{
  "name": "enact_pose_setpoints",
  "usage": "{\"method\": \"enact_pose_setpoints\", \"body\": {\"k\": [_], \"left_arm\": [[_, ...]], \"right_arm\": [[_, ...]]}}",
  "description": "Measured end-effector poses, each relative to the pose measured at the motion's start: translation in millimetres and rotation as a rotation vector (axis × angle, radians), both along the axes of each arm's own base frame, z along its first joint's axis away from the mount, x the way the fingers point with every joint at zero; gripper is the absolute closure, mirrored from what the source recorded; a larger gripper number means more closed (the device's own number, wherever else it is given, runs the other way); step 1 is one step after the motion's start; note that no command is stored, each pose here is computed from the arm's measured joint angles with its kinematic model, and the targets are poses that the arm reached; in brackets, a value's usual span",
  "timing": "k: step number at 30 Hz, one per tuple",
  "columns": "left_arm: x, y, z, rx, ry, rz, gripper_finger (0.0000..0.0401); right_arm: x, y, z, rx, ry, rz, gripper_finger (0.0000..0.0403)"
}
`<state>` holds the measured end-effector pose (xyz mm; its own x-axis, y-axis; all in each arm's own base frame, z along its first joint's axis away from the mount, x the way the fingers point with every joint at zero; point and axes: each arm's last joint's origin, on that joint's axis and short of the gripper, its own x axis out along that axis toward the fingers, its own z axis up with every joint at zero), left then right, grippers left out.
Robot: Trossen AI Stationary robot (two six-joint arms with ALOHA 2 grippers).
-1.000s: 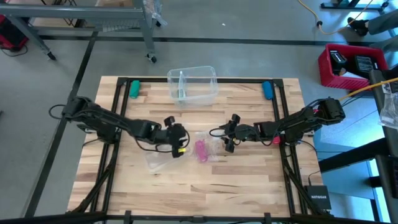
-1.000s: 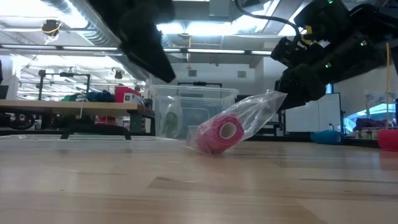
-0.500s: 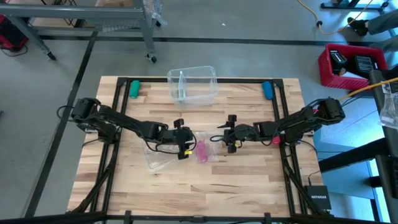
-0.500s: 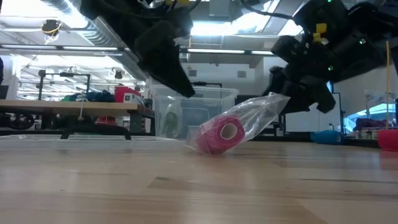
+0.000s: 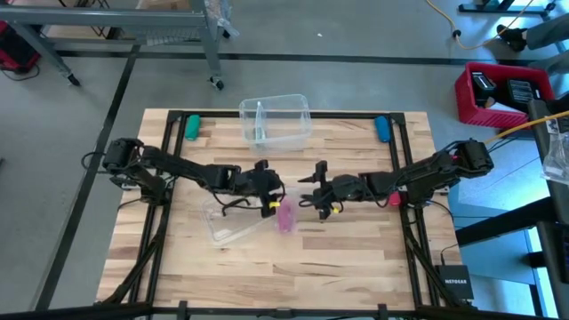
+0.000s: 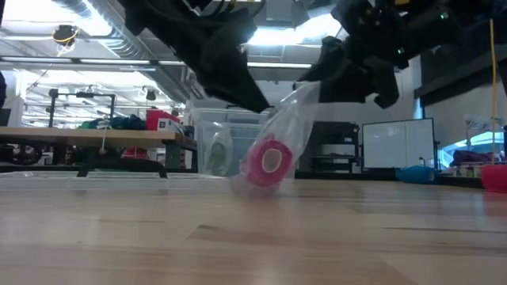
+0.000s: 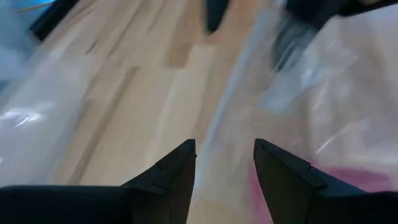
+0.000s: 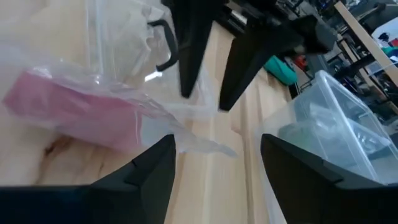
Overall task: Roll bandage
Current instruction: Put the transparent zip bag into the container
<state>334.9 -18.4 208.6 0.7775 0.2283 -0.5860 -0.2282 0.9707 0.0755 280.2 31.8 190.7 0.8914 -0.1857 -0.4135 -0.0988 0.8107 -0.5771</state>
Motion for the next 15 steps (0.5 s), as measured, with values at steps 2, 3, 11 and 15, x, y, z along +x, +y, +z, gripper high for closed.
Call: {"method": "enact_pose_setpoints", "body": {"k": [2,3,11,15], "left_arm": [[2.9,4.0,2.3,-0.023,-0.028,-0.056,0.0246],[4.8,6.5,2.5,-0.035,-0.043,-0.08,0.0246],[16.4,33.1,-10.4,-0.034,-0.061,-0.19,0.0246],[19.5,37.2,-11.5,-0.008,-0.084,-0.275,0.0246]], "right_arm": [[1.7,0.2,2.8,0.008,-0.009,0.013,0.0166],[2.1,0.4,3.3,0.01,-0.01,0.019,0.0166],[2.9,2.7,4.3,0.043,-0.013,0.087,0.0166],[3.3,2.9,5.1,0.045,-0.02,0.091,0.0166]]}}
